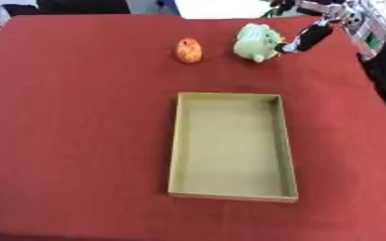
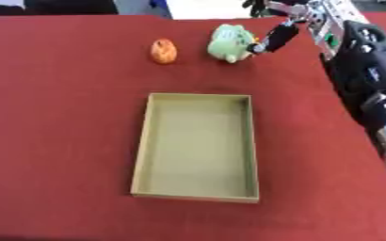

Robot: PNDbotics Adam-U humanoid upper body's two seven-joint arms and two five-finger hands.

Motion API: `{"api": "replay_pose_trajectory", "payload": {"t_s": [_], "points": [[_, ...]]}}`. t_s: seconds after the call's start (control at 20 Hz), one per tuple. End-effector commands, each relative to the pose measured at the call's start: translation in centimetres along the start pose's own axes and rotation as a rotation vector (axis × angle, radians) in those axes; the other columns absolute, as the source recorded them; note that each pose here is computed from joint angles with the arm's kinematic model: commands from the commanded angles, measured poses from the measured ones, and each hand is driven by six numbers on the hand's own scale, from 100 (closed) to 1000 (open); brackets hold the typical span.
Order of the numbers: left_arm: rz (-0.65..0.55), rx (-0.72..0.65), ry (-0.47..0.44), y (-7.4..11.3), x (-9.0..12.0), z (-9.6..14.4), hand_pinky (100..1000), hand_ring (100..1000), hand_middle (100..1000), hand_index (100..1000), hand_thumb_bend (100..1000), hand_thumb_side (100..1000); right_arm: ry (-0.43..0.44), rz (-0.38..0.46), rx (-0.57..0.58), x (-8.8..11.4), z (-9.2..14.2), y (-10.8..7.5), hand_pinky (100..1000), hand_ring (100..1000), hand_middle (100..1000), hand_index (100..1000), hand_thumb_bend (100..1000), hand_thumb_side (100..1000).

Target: Pick up objects on the table and place them in the box.

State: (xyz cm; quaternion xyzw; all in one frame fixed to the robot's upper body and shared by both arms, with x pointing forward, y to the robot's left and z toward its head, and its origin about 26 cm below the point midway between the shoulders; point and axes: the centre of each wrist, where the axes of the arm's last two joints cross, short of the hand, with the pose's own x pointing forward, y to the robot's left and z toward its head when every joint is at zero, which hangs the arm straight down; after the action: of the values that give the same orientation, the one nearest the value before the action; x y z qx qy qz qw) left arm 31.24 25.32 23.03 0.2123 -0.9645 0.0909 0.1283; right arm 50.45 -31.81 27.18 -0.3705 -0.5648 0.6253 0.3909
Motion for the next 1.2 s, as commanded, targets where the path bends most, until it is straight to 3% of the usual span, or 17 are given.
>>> {"api": "replay_pose_trajectory", "payload": {"t_s": [0.05,1.1,1.2], "points": [[0.013,-0.001,-0.038,-0.1,0.6,-0.9,807,668,633,815,190,507,-0.019,0.014,-0.041,0.5,0.2,-2.4,830,888,790,971,386,308],[0.038,0.015,-0.048,-0.7,0.8,-1.3,808,658,630,814,169,521,0.007,-0.018,0.017,0.6,-0.3,-0.8,827,887,784,958,359,310],[0.04,0.016,-0.049,-0.8,0.9,-1.3,808,658,630,814,167,522,0.017,-0.01,0.023,0.5,-0.2,-0.6,824,881,779,950,339,345]]}}
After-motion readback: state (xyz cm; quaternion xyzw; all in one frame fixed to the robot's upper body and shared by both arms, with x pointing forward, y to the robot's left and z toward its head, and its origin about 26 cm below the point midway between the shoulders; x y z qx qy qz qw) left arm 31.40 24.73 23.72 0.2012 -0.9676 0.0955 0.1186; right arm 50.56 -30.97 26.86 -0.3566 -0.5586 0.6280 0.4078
